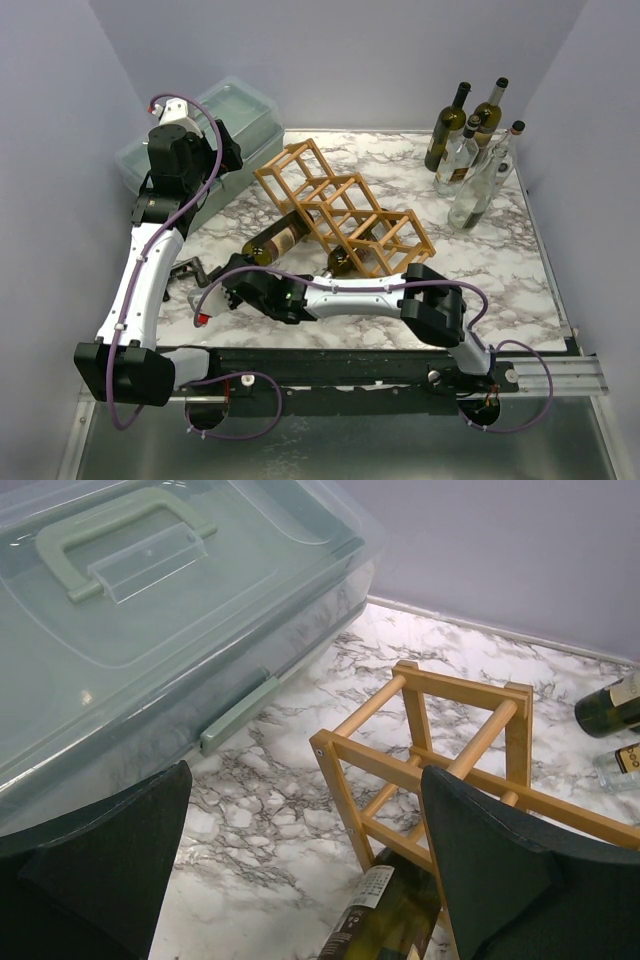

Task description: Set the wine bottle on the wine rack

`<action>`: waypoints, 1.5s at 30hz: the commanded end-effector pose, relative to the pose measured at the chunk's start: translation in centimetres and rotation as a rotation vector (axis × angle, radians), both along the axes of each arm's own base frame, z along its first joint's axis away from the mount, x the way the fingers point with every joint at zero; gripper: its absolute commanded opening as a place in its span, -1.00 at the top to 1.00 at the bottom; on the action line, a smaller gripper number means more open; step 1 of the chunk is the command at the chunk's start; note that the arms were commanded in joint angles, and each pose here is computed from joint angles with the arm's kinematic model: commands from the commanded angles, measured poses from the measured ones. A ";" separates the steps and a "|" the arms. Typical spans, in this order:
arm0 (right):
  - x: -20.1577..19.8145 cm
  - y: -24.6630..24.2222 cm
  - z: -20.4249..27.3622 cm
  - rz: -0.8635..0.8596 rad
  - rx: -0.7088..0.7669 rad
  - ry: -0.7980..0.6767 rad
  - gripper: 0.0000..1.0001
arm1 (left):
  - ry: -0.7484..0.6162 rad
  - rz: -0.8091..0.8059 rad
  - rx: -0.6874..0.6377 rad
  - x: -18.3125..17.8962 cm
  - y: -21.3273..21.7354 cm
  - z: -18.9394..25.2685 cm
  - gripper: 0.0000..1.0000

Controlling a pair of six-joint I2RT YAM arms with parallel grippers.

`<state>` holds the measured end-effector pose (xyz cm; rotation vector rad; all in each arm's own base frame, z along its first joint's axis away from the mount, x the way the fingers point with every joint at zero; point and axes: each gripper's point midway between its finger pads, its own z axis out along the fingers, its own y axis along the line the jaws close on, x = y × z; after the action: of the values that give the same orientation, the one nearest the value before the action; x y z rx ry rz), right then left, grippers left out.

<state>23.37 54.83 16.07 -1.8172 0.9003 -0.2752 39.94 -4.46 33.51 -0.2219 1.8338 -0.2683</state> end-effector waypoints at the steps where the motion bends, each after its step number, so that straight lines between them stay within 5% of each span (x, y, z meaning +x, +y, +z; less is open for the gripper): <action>1: 1.2 -0.1 1.6 -0.041 -0.001 -0.129 0.99 | -0.031 -0.003 -0.016 -0.5 0.0 1.2 -0.97; 45: 8.4 -4.5 -3.8 -0.167 -0.228 -0.216 0.99 | -0.032 0.002 -0.016 -0.6 0.1 1.3 -0.97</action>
<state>30.22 50.85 10.69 -1.8880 0.9264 -0.5910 39.75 -4.48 33.84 -0.2259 1.8251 -0.2738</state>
